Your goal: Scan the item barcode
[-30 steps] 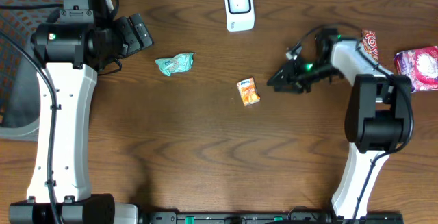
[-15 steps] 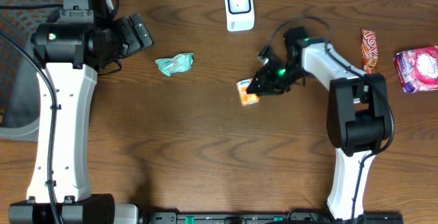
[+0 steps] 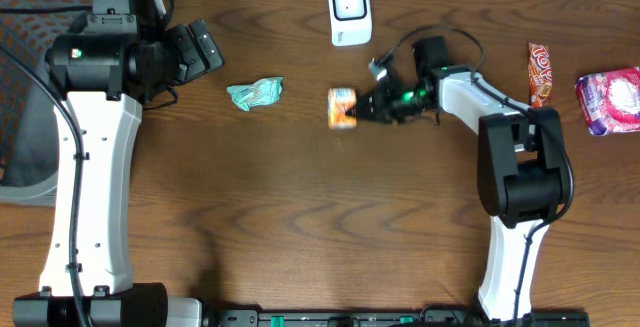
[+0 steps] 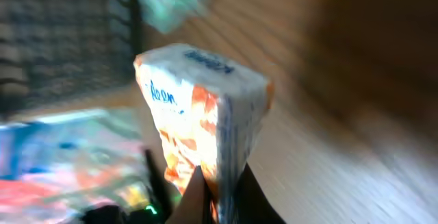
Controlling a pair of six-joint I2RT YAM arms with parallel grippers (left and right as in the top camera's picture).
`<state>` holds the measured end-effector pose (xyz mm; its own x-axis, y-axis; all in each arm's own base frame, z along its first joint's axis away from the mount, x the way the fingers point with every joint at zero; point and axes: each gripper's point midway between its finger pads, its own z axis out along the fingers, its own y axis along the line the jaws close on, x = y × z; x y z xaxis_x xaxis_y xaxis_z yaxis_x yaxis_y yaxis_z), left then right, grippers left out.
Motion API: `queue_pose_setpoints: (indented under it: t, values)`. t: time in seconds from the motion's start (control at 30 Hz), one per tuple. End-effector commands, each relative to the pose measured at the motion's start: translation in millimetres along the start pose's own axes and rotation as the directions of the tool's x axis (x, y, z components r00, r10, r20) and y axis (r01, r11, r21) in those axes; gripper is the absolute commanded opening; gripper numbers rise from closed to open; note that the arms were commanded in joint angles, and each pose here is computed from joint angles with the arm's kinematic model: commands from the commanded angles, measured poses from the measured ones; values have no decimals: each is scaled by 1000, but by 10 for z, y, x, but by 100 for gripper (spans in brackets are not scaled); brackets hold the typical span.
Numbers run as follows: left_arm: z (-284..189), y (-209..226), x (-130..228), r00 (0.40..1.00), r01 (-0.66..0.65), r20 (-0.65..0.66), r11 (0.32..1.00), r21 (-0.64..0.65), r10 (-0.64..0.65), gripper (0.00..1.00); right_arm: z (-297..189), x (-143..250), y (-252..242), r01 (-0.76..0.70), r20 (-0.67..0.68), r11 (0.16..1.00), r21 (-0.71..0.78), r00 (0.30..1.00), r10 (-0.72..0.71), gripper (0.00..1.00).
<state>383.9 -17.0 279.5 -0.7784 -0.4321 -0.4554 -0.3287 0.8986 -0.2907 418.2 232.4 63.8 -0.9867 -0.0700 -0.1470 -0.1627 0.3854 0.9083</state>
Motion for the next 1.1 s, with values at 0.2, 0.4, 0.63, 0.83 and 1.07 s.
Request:
queue_pose_setpoints:
  t: [0.2,0.4,0.63,0.83,1.07]
  values:
    - [19,30,-5,1000,-1,-3,1000,-11,1,98,-750,-693,865,121,120,926,-357,989,-83,1]
    - [19,30,-5,1000,-1,-3,1000,-11,1,98,-910,-660,1108,244,124,895,-374,969,-212,1]
    - [19,30,-5,1000,-1,-3,1000,-11,1,98,-872,-741,1113,232,161,902,-364,969,-185,1]
    - [19,30,-5,1000,-1,-3,1000,-11,1,98,-872,-1134,1130,220,351,925,-310,931,-104,2]
    - [19,30,-5,1000,-1,-3,1000,-11,1,98,-936,-1595,1031,190,548,963,-192,835,-56,1]
